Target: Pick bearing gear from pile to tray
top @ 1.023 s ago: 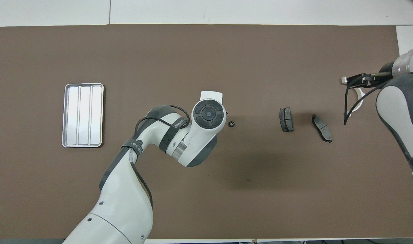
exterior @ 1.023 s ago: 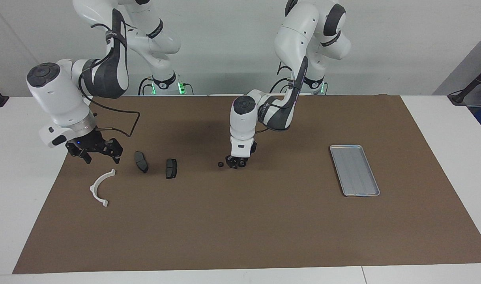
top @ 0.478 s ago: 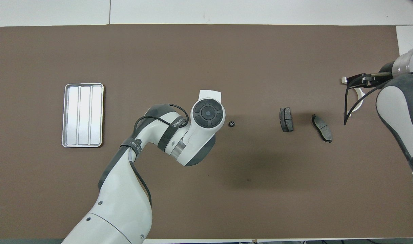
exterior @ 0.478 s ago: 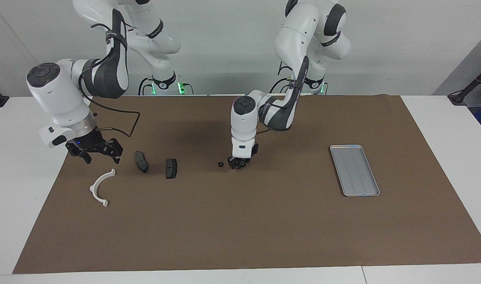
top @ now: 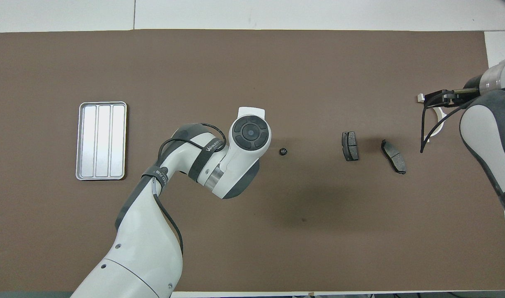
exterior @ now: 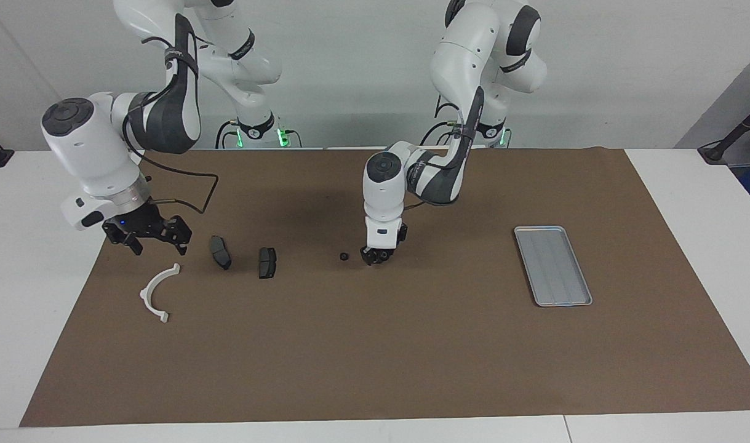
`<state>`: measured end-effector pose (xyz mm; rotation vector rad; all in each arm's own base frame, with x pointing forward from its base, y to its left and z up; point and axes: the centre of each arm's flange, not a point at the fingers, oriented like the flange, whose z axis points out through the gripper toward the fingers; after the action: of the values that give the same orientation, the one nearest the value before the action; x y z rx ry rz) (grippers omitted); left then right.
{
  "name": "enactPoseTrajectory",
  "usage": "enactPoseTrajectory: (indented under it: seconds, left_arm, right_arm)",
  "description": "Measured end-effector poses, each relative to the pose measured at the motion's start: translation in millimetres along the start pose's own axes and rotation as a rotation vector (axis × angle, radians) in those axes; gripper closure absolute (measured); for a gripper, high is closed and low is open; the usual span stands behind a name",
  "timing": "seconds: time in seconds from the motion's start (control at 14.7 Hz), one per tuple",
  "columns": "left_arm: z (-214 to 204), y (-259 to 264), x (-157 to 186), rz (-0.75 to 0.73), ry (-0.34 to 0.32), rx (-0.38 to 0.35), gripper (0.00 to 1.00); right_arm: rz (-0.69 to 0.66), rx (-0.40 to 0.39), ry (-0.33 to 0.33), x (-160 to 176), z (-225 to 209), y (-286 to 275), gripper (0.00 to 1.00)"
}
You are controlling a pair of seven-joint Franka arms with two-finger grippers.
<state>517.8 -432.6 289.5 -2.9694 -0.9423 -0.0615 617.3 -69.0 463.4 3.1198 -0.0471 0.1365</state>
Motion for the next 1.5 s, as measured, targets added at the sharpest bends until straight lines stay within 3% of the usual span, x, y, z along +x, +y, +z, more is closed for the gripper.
enactPoseTrajectory:
  seconds: [0.48,0.75,0.89,1.16,1.5]
  left_arm:
    - [-60,-68,122,0.049,-0.017,0.065,0.59]
    - [-82,-191,215,0.198,-0.065,0.069,0.59]
    - [-80,-246,245,0.278,-0.094,0.07,0.59]
    - [-51,-324,284,0.404,-0.115,0.05,0.59]
    - [-18,-342,269,0.437,-0.079,0.024,0.59]
  right_arm:
    - [0.0,0.0,0.0,0,0,0,0.0]
    - [-0.002,0.0,0.0,0,0,-1,0.0]
    - [-0.009,0.002,0.0,0,0,-5,0.0]
    - [-0.024,0.004,0.001,1,0,-15,0.0]
    - [-0.027,0.005,0.0,1,0,-17,0.0]
